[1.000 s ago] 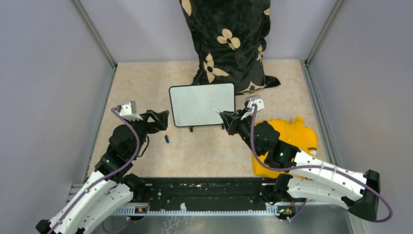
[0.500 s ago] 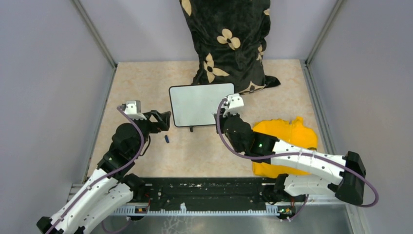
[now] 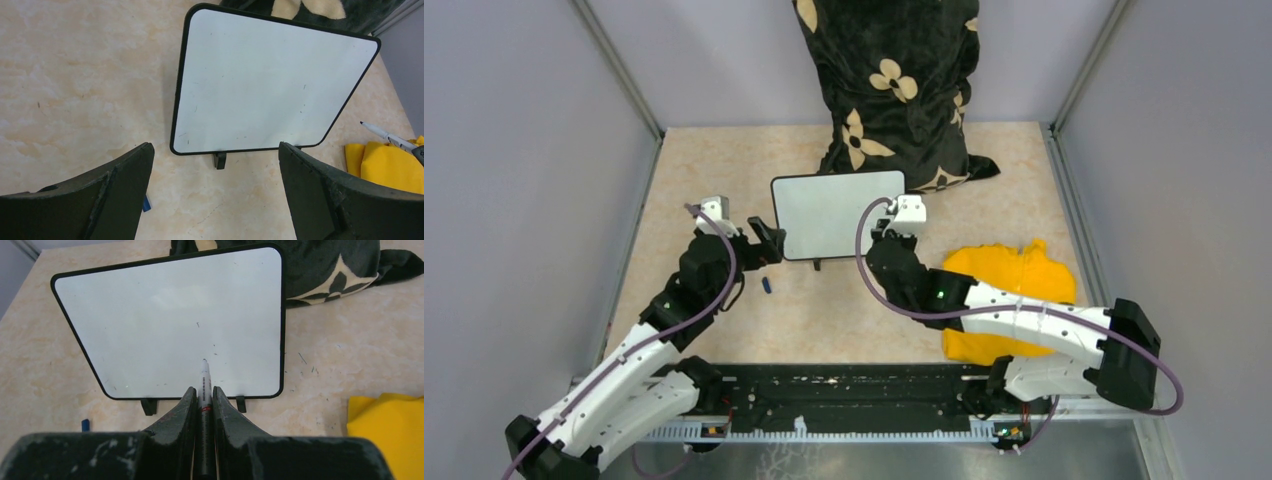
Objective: Write a sentence on the whiteboard
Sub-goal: Move the whiteboard stand to the center of the board.
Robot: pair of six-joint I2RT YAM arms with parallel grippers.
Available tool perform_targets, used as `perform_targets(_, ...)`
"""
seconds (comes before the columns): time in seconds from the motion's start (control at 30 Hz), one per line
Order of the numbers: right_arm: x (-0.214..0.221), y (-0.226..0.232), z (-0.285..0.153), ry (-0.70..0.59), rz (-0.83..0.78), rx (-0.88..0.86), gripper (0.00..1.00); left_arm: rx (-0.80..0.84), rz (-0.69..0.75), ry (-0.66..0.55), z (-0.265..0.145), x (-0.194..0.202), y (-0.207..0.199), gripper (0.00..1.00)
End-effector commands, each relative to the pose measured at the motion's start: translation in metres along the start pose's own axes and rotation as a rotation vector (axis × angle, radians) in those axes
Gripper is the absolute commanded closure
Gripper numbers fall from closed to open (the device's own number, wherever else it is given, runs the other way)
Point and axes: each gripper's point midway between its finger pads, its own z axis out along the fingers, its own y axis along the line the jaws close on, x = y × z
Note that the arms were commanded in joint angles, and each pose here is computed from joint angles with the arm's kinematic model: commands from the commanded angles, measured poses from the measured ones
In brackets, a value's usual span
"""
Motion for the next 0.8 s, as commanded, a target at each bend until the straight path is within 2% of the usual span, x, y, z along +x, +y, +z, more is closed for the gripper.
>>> perform_targets(0.0,-0.021,0.004,0.004,-0.019,-0.001,-0.006,1.00,0.049,0.012,0.045,0.004,0.001,-0.015,0.01)
perform_targets(0.2,0.003,0.004,0.004,0.091,-0.053,-0.173,1.00,0.173,0.094,0.134,0.010,0.026,-0.034,0.01)
perform_targets(0.43,0.005,0.010,-0.015,0.060,-0.011,-0.326,1.00,0.247,0.052,0.232,0.011,0.058,-0.044,0.04)
perform_targets(0.57,0.000,0.020,-0.026,0.070,-0.006,-0.408,1.00,0.220,0.046,0.321,0.021,0.081,-0.042,0.13)
perform_targets(0.77,-0.016,0.014,-0.035,0.035,0.019,-0.415,1.00,0.186,0.036,0.430,0.042,0.105,-0.047,0.29)
